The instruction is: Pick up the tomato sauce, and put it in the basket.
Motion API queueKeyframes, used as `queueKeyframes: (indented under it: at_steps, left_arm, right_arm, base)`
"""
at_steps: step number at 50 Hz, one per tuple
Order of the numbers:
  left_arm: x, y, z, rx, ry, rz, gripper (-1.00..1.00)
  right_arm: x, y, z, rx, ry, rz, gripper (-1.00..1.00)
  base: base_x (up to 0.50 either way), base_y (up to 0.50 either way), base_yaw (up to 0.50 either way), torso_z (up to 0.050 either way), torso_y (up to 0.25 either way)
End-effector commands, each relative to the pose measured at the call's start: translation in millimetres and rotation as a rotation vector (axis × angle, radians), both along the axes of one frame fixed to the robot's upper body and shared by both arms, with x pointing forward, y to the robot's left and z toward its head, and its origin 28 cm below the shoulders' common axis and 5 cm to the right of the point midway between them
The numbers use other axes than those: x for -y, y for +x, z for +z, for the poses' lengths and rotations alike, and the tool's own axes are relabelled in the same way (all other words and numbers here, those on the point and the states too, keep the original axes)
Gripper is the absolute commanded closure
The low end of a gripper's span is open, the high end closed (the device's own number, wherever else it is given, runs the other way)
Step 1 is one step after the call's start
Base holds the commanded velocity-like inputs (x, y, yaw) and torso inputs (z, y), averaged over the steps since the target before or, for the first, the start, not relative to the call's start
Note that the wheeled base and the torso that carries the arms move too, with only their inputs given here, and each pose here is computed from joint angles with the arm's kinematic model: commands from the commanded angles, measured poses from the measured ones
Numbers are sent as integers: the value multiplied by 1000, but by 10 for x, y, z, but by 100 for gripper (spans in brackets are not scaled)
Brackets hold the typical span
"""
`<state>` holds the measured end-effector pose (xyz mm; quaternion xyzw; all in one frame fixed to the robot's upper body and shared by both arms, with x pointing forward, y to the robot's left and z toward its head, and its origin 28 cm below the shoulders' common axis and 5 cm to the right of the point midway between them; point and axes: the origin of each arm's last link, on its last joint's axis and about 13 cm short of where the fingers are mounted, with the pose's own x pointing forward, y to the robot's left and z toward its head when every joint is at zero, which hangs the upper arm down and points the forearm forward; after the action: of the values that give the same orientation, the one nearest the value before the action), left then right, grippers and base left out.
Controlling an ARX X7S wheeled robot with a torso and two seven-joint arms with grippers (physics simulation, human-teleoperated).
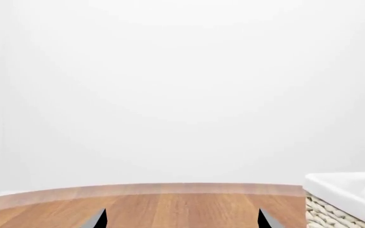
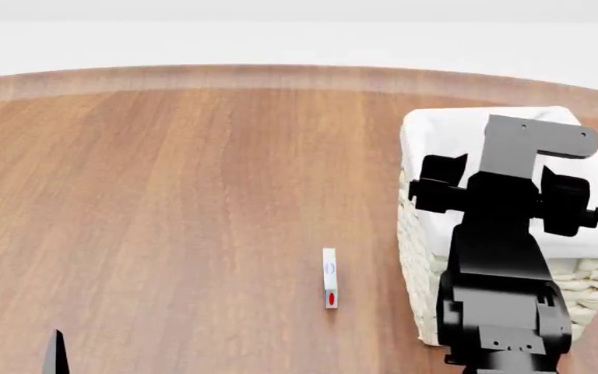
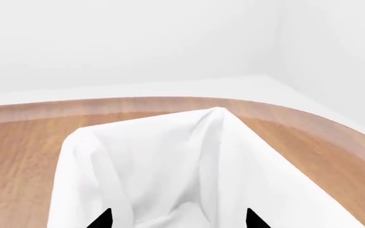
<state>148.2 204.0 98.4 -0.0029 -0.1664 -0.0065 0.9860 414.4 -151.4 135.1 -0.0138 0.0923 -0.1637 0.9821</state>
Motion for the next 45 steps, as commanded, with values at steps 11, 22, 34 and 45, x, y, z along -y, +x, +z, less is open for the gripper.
queueKeyframes:
  at_steps: [11,22,34,45]
  left_arm:
    - [5,-4,-10,-2,1,-1,-100]
    - [1,-1,-23,-5,-1,0,-100]
    - [7,14,-27,-8,6,-3,-100]
    - [15,32,-30,-10,7,-10,-100]
  right_arm:
    - [-112,-164,335,208,-57,60,-100]
    - [-240,-514,632,364,-85,111,-100]
    - [-334,-902,584,512,-96,127,-100]
    - [-390,-1194,584,606,-138,135,-100]
  base:
    - [0,0,0,0,0]
    - [0,0,0,0,0]
    - [0,0,0,0,0]
    - [0,0,0,0,0]
